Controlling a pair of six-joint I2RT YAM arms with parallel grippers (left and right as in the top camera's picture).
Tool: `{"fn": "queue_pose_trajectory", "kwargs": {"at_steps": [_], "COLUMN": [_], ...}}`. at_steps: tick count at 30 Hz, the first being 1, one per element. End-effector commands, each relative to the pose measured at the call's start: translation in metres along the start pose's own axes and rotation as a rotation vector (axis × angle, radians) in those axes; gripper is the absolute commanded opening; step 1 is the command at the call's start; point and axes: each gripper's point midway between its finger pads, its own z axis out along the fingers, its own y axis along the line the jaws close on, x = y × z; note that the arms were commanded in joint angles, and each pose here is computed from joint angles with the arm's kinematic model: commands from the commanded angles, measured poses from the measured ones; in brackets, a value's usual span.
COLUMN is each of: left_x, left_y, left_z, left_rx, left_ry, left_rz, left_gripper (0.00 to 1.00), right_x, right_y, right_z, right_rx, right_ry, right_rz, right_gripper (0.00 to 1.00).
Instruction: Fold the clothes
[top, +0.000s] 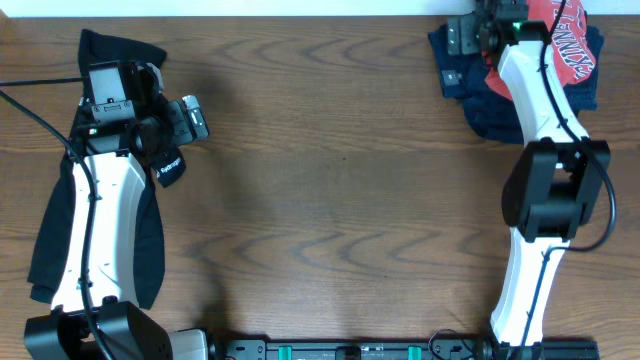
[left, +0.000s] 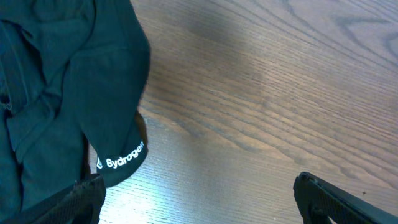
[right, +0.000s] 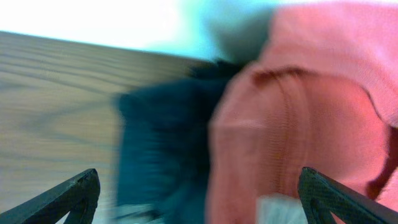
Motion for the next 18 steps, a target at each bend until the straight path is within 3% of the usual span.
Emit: {"fn": "queue_pose_trajectory", "kwargs": {"at_steps": [1, 7, 18], "left_x": [-0.004, -0.002, -0.002], "left_y": [0.001, 0.002, 0.002], "left_z": [0.0, 0.001, 0.001], "left_rx": [-0.006, -0.007, -0.007], "left_ry": [-0.007, 0.003, 0.003], "left_rz": [0.02, 0.022, 0.06], "left_gripper": [0.98, 0.98, 0.98], "right_x": [-0.073, -0.084, -0.061], "right_y": [0.001, -0.041, -0.125], "right_z": [-0.089, -0.107, -0.038], "right_rx": [-0.034, 0.013, 0.041], "right_ry": [-0.205, -0.261, -0.289], "right_rz": [0.066, 0.196, 0.345], "right_gripper": [0.99, 0.99, 0.99]}}
